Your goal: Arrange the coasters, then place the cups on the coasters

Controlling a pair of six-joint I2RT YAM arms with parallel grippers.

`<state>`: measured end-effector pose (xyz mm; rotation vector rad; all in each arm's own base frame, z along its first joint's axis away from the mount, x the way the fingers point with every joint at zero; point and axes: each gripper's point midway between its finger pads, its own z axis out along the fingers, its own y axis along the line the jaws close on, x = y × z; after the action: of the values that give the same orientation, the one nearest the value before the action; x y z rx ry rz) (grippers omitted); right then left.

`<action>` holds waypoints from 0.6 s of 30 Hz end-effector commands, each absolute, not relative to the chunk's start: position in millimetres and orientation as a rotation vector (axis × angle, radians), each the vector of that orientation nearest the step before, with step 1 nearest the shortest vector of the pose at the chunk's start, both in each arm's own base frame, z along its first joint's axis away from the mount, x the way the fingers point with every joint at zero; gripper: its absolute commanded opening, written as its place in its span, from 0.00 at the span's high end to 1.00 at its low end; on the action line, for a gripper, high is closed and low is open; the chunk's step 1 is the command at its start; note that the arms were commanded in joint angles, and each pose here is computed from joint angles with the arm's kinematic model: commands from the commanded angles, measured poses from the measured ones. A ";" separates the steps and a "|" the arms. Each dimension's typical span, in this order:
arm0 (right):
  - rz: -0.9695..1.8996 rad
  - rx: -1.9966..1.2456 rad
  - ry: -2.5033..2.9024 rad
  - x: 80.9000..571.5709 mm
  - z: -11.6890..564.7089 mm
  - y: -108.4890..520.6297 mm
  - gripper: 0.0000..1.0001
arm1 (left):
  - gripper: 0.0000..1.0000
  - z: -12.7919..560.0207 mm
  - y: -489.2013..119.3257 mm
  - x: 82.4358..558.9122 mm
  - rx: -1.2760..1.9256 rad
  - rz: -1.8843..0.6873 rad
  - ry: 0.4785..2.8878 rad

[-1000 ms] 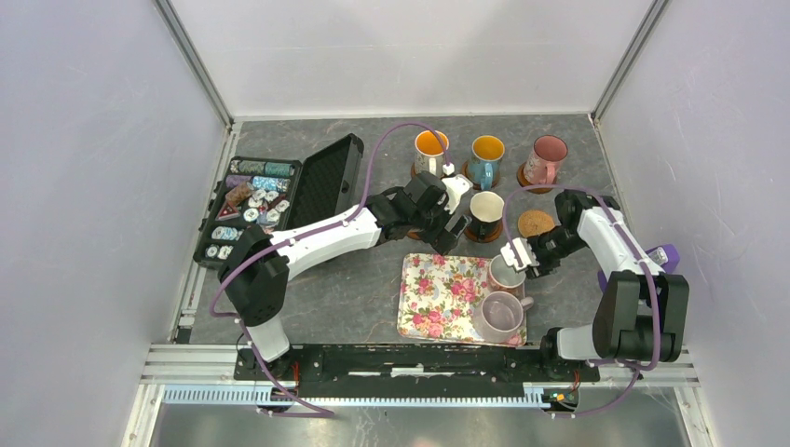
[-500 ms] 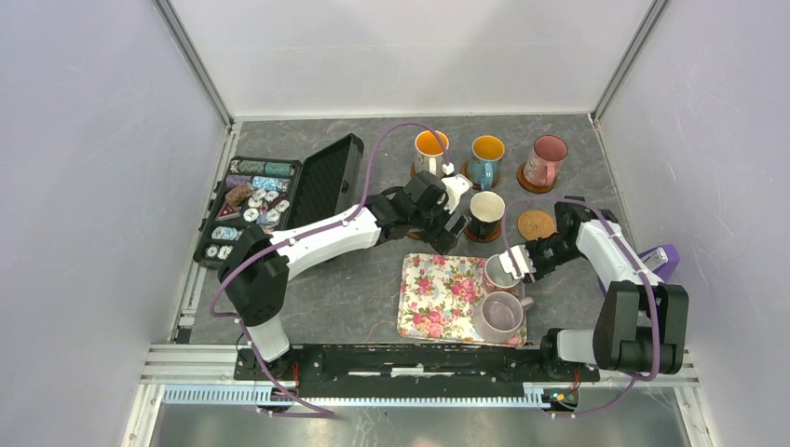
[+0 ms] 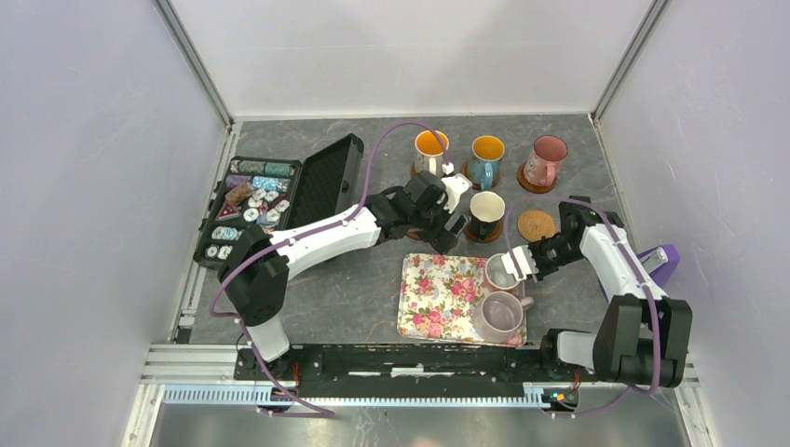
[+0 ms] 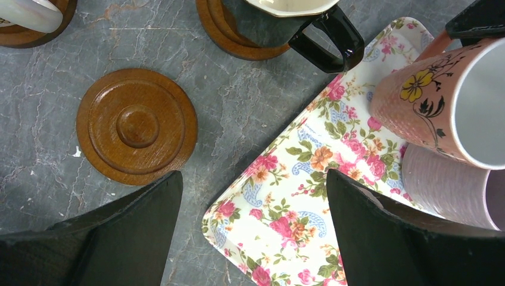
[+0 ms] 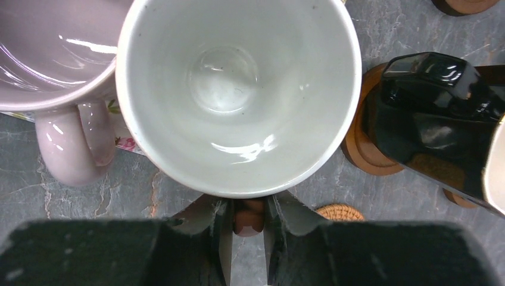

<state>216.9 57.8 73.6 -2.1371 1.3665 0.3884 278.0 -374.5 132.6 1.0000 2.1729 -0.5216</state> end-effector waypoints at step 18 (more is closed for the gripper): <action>0.154 -1.560 1.755 267.5 133.3 -5.3 1.00 | 0.11 152.3 -382.3 316.1 0.834 -0.418 2.106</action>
<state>239.1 6.3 101.2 -1.8428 1.6417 0.2438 293.3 -372.0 135.6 0.9478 2.1553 -0.4636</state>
